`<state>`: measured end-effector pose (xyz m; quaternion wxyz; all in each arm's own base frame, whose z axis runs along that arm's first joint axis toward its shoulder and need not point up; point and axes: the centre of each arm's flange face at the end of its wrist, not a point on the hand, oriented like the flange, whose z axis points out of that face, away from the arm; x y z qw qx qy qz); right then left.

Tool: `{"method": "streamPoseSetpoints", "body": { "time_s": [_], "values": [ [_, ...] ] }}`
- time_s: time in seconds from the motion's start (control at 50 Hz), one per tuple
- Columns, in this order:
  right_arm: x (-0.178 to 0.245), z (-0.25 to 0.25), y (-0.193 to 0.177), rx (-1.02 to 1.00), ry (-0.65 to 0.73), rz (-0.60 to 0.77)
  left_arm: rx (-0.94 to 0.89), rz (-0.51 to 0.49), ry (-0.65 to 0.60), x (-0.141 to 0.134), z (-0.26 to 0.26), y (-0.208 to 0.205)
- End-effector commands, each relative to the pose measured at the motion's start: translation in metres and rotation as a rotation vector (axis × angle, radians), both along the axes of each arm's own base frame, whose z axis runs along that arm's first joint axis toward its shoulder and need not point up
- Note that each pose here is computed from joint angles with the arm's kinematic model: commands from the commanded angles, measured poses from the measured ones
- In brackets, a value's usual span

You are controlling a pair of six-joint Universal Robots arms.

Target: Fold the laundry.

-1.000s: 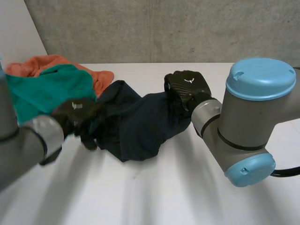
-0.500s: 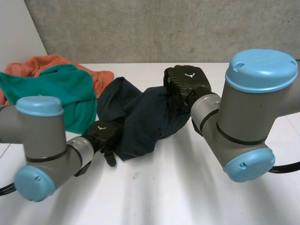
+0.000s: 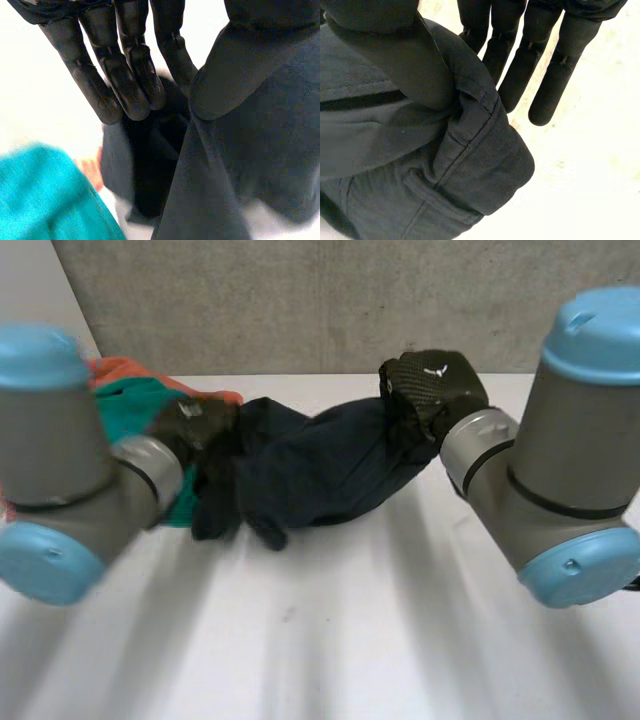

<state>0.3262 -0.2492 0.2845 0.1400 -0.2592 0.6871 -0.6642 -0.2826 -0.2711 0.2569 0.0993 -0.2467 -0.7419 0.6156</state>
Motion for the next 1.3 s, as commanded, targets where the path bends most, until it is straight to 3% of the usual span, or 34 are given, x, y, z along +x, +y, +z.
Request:
{"method": "streamPoseSetpoints", "body": {
  "time_s": [0.02, 0.1, 0.22, 0.32, 0.42, 0.48, 0.54, 0.68, 0.8, 0.92, 1.02, 1.1, 1.18, 1.3],
  "values": [
    [-0.011, 0.047, 0.028, -0.213, 0.211, 0.036, -0.235, -0.06, 0.064, 0.03, 0.121, 0.03],
    [-0.016, 0.056, 0.038, -0.266, 0.298, 0.033, -0.208, -0.042, 0.041, 0.034, 0.124, 0.024],
    [-0.015, 0.046, 0.041, -0.238, 0.368, 0.044, -0.084, -0.052, -0.062, 0.024, 0.082, 0.002],
    [-0.005, 0.011, 0.03, -0.167, 0.444, 0.072, 0.018, -0.068, -0.184, 0.008, 0.024, -0.021],
    [0.009, -0.021, 0.011, -0.115, 0.465, 0.078, 0.012, -0.055, -0.211, -0.006, -0.005, -0.048],
    [0.019, -0.026, -0.007, -0.129, 0.41, 0.045, -0.058, -0.056, -0.167, -0.016, 0.0, -0.068],
    [0.029, -0.002, -0.03, -0.225, 0.271, -0.028, -0.219, -0.035, -0.06, -0.021, 0.045, -0.083],
    [0.022, 0.126, -0.054, -0.578, -0.225, -0.21, -0.687, 0.002, 0.297, -0.011, 0.211, -0.059],
    [0.021, 0.156, -0.038, -0.659, -0.293, -0.167, -0.709, 0.059, 0.326, 0.0, 0.232, -0.044],
    [0.021, 0.115, -0.031, -0.474, -0.115, -0.095, -0.424, 0.032, 0.2, -0.016, 0.166, -0.055],
    [0.015, 0.038, -0.021, -0.188, 0.132, -0.015, -0.109, 0.018, 0.046, -0.019, 0.083, -0.056],
    [0.004, -0.023, -0.01, 0.002, 0.312, 0.024, 0.028, -0.021, -0.032, -0.023, 0.024, -0.053],
    [-0.003, -0.076, -0.008, 0.109, 0.433, 0.048, 0.076, -0.056, -0.111, -0.028, -0.025, -0.051],
    [-0.004, -0.116, -0.013, 0.145, 0.446, 0.042, 0.118, -0.083, -0.217, -0.032, -0.073, -0.053]
  ]
}}
